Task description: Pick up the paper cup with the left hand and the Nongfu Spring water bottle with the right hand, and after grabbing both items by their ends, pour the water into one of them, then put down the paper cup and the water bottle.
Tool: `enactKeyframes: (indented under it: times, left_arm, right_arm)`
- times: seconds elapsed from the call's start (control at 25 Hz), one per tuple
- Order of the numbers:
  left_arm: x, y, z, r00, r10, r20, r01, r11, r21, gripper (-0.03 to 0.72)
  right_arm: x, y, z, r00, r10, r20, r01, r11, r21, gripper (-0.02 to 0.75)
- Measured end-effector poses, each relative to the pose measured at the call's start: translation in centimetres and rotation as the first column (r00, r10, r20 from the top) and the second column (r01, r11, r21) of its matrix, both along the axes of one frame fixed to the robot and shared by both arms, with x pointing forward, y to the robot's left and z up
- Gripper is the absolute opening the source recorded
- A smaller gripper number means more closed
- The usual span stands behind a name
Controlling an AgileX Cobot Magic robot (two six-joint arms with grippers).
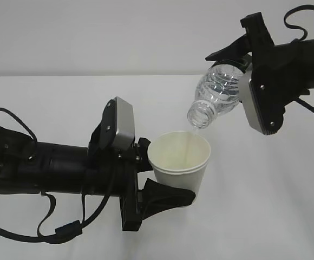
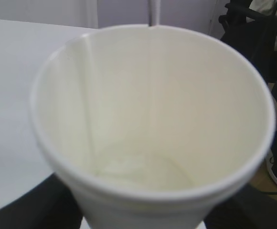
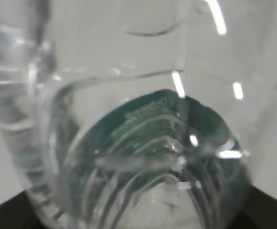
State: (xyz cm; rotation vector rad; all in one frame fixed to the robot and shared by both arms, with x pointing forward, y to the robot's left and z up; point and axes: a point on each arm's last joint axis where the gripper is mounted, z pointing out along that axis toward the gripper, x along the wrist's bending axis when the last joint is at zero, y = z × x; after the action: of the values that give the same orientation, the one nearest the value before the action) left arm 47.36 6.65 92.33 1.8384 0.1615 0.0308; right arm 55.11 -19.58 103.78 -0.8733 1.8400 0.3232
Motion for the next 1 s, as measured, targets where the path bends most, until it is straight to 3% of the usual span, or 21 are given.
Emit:
enactKeyframes:
  times: [1.0]
  left_arm:
    - [0.04, 0.00, 0.02, 1.000, 0.005, -0.001, -0.005, 1.000, -0.002, 0.482]
  right_arm:
    - [0.00, 0.00, 0.00, 1.000, 0.001, 0.001, -0.001, 1.000, -0.002, 0.491]
